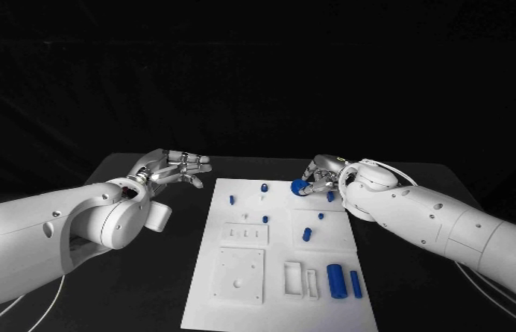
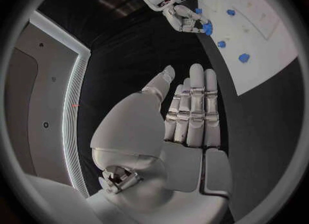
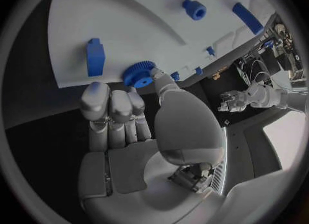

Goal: Assemble the parts on the task board

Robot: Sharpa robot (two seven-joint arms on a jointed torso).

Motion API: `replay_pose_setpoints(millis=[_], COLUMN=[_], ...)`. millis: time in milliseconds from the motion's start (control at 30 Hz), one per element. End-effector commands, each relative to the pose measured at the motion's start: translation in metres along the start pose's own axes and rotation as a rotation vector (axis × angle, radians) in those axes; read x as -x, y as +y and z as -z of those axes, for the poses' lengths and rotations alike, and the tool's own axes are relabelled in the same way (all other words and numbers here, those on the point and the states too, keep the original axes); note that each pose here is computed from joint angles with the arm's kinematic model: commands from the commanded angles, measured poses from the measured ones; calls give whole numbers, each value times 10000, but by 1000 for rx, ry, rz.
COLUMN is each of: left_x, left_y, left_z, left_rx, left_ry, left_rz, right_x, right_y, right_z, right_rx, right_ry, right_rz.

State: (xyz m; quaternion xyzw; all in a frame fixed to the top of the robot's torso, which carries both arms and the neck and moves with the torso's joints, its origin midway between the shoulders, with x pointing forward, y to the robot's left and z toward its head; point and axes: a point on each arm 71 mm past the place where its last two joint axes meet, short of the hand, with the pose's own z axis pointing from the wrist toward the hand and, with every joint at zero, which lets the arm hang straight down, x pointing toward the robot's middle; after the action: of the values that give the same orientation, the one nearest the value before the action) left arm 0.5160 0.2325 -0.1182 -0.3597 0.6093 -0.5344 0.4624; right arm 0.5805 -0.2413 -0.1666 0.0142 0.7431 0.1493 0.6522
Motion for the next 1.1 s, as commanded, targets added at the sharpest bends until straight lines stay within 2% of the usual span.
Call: replay_pose_setpoints(millis=[33,1100], left_x=[-14,-10], left_y=[-15,-11], left_z=[-4,2], left_rx=[-6,1], left_ry=[13,11], left_rz=[-1,-5], right_x=[-78,-78], right_y=[22,115], right_z=[5,-6], right_rx=[9,19], right_ry=[42,25], right_rz=[1,30])
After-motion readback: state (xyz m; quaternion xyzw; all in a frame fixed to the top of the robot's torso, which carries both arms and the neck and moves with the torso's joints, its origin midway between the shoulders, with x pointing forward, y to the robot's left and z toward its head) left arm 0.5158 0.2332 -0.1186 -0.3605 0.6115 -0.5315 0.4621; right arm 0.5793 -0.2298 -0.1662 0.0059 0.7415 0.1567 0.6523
